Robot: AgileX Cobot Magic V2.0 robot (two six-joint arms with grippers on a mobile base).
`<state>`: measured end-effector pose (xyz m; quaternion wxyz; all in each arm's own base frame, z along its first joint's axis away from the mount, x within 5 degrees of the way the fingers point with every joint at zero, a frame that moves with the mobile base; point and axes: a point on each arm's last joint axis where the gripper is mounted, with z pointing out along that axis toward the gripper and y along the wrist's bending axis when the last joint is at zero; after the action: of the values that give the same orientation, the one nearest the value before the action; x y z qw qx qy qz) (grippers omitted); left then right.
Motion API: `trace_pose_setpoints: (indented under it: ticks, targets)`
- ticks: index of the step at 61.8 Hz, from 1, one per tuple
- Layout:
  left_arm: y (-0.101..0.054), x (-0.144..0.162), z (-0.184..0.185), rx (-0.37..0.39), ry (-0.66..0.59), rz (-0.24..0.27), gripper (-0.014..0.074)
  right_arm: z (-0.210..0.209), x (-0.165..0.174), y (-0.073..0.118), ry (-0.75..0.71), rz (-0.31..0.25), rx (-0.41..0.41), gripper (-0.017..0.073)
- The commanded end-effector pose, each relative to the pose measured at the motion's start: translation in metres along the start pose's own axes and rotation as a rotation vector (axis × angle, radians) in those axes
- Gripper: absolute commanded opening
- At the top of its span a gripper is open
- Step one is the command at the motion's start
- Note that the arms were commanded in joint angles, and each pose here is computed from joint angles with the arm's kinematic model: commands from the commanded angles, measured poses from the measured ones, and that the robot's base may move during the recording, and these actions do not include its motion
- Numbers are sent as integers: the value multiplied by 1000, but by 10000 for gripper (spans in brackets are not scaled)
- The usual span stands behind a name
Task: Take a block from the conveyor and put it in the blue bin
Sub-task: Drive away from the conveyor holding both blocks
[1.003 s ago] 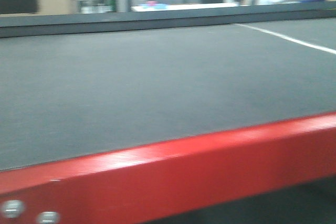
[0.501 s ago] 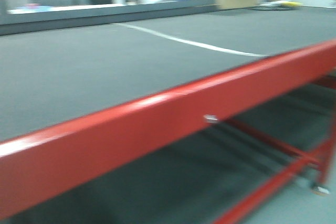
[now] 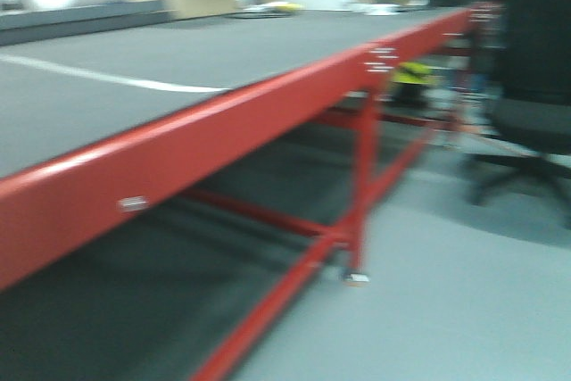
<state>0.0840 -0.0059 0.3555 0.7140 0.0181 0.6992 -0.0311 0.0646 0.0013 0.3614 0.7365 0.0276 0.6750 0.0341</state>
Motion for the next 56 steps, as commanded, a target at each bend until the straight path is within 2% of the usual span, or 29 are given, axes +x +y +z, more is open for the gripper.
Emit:
trace_pose_setpoints:
  ticks: [1, 56]
  targets:
    - [0, -2, -1, 3, -21, -7, -111, -2, -2, 0, -32, -10, 0, -162]
    - [0, -2, -1, 3, -21, -7, -111, -2, -3, 0, -35, -10, 0, -162]
